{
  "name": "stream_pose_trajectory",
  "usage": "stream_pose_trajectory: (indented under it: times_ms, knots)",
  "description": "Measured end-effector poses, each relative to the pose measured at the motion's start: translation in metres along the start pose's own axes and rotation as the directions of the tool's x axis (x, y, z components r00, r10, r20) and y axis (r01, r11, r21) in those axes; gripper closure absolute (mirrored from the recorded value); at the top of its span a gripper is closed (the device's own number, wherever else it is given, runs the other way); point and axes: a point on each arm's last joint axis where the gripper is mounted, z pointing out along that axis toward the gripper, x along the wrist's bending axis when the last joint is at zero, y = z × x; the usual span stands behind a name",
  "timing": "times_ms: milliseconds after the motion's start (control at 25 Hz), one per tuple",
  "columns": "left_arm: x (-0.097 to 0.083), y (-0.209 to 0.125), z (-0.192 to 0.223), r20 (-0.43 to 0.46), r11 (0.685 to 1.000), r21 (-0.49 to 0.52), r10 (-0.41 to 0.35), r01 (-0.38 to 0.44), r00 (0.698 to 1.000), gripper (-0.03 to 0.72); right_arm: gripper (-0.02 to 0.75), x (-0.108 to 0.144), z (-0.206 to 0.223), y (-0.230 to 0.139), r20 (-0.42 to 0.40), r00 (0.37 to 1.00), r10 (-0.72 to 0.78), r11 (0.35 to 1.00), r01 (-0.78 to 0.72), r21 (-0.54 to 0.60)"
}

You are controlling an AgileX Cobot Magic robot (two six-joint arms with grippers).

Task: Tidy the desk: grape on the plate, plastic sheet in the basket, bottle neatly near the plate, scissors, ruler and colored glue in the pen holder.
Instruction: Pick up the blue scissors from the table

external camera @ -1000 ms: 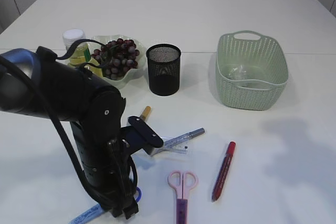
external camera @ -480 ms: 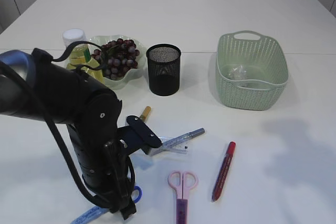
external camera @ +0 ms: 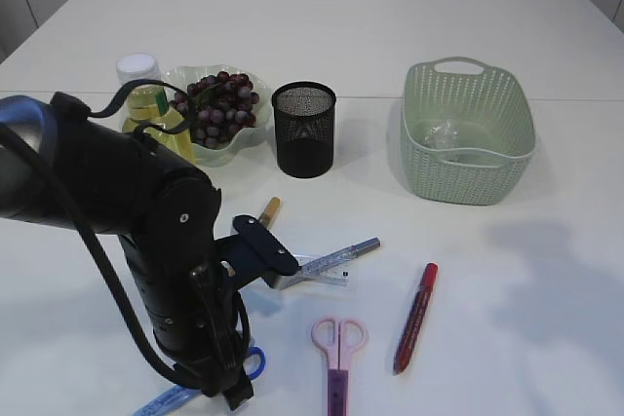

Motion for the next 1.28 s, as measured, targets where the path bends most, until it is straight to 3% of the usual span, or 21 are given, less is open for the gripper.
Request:
stream_pose_trajectory:
  times_ms: [800, 1280]
  knots:
    - [-0.005, -0.002, -0.008, 0.050, 0.998, -0.027, -0.059, 0.061, 0.997, 0.513, 0.216, 0.000, 0.000, 0.000, 0.000, 1.000, 0.000, 1.000, 0.000, 0.000]
    - [0.001, -0.004, -0.015, 0.073, 0.987, -0.045, -0.153, 0.156, 0.986, 0.515, 0.216, 0.000, 0.000, 0.000, 0.000, 1.000, 0.000, 1.000, 0.000, -0.002]
